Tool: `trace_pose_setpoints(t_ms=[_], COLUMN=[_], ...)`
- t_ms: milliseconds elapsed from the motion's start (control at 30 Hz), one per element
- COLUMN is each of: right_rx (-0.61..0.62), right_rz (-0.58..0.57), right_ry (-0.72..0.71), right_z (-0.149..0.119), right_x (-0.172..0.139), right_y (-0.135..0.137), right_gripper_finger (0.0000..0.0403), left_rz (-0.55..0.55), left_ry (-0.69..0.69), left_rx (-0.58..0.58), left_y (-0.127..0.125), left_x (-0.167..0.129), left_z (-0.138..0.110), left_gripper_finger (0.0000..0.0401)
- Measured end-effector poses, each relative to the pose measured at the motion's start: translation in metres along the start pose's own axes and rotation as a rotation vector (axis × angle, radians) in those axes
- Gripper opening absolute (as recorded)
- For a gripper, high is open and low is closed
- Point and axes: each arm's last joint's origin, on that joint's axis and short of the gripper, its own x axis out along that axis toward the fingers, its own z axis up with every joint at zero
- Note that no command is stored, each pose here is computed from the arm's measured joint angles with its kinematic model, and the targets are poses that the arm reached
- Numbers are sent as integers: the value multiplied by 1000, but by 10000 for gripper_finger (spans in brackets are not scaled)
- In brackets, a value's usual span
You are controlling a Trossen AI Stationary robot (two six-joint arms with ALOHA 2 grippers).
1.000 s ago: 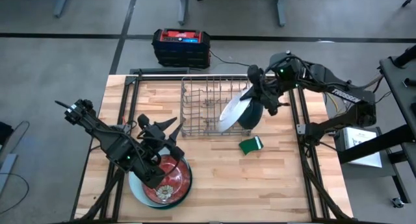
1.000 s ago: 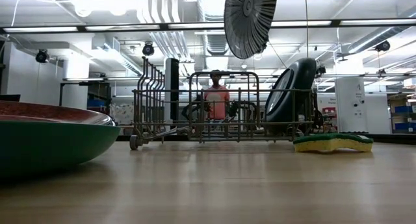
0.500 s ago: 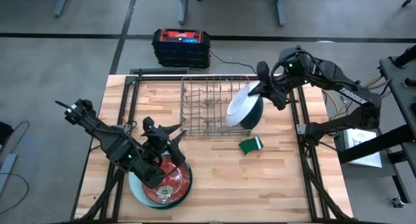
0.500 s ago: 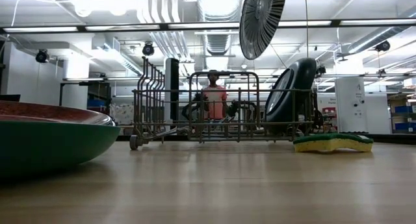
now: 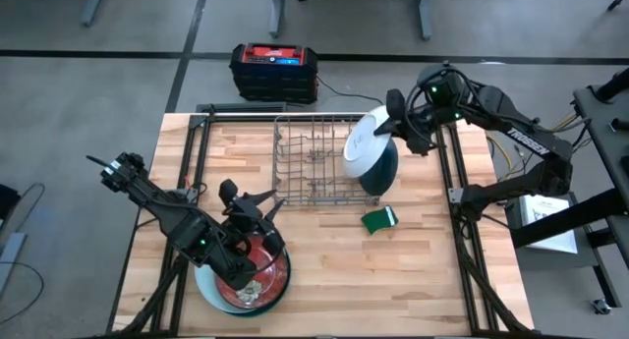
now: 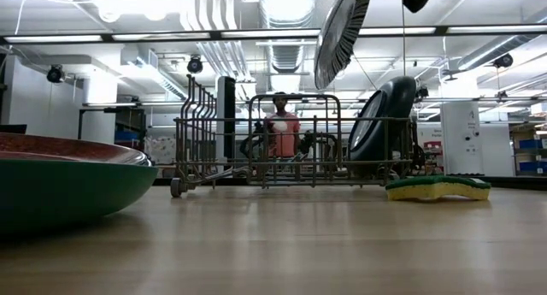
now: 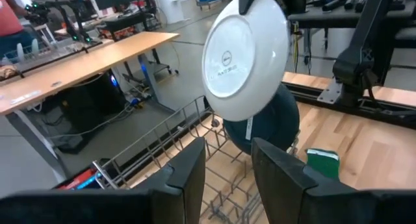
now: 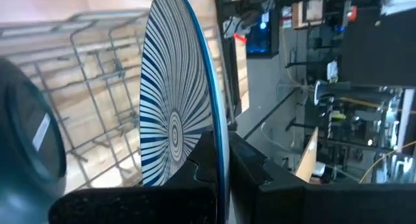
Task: Sort dishes
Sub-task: Put the blue plate into the dish rack
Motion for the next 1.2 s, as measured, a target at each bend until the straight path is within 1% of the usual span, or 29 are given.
trace_pose_setpoints(t_ms=[100,167,300,367,467,733,833,933,1200], right_rx=[-27,-71,-202,-228,-265,-243,-245,-250,-226], right_rz=[72,120,78,90,104,195,200,240,281], right_ry=[-3,-33,-145,-208,-232,-185,-167,-123,-121], right_z=[-4,-6,-9,-11,-20,-48,-53,-57,-66], right_x=[3,5,10,15,29,60,63,67,78], right_y=[8,15,17,20,21,20,17,17,22], right_gripper_finger=[2,2,2,2,2,2,2,2,2], left_rz=[-1,-1,0,0,2,2,2,3,5], left_ry=[0,0,1,1,2,2,2,3,4], left_rx=[-1,0,5,8,15,14,13,15,29], left_y=[0,1,1,1,1,2,2,2,3], left_x=[0,0,0,0,-1,-1,-1,-1,-1], left_z=[0,0,0,0,0,0,0,0,-1], left_gripper_finger=[116,116,116,116,116,116,116,116,116])
